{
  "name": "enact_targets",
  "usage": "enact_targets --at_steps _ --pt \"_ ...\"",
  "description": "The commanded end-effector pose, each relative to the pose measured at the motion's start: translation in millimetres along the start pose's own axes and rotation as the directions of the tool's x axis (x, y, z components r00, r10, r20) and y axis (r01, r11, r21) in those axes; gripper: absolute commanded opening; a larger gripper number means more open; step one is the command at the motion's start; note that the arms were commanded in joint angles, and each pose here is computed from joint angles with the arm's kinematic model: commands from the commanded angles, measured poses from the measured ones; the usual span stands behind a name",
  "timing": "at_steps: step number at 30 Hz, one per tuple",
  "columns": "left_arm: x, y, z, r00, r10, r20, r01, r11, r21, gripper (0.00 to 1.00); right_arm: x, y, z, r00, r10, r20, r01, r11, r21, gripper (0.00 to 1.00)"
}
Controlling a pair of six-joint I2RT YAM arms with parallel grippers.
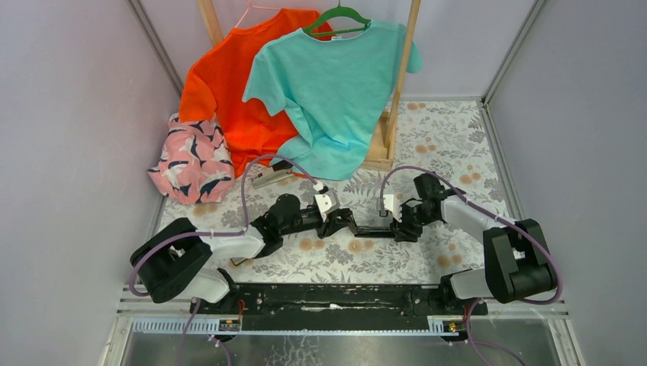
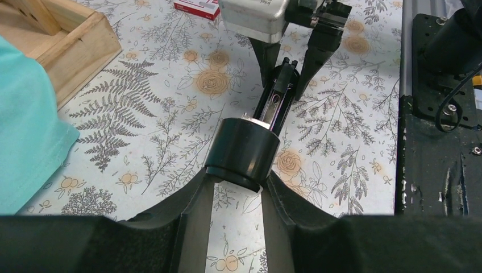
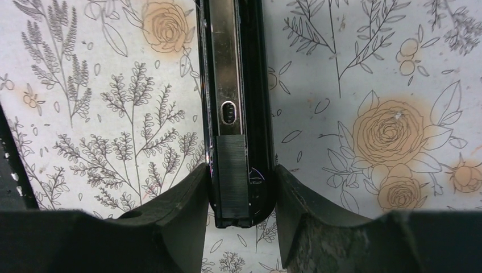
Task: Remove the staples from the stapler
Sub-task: Open the stapler at the center of the board.
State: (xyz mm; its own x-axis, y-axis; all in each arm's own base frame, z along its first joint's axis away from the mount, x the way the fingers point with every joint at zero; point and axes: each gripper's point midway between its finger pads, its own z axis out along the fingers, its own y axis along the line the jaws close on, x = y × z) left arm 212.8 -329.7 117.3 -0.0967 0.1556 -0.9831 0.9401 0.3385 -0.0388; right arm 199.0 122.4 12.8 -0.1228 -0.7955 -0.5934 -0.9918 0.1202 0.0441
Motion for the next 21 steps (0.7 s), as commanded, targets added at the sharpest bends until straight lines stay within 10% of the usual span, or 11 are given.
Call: enact_targets --at_steps 1,9,21 --pt "-7 17 1 0.999 0.039 0.022 -0.037 0.997 -0.063 0.00 6 -17 -2 0.997 0.039 -0.073 -0.035 0.998 0.055 0.12" --pt "11 8 9 0.998 0.040 0.041 -0.040 0.999 0.003 0.00 14 -20 5 0.986 0.113 -0.121 -0.110 0.993 0.032 0.18" --pt "9 7 27 1.000 0.024 0.005 -0.024 0.999 0.040 0.00 -7 -15 -2 0.992 0.120 -0.049 -0.119 0.993 0.010 0.58"
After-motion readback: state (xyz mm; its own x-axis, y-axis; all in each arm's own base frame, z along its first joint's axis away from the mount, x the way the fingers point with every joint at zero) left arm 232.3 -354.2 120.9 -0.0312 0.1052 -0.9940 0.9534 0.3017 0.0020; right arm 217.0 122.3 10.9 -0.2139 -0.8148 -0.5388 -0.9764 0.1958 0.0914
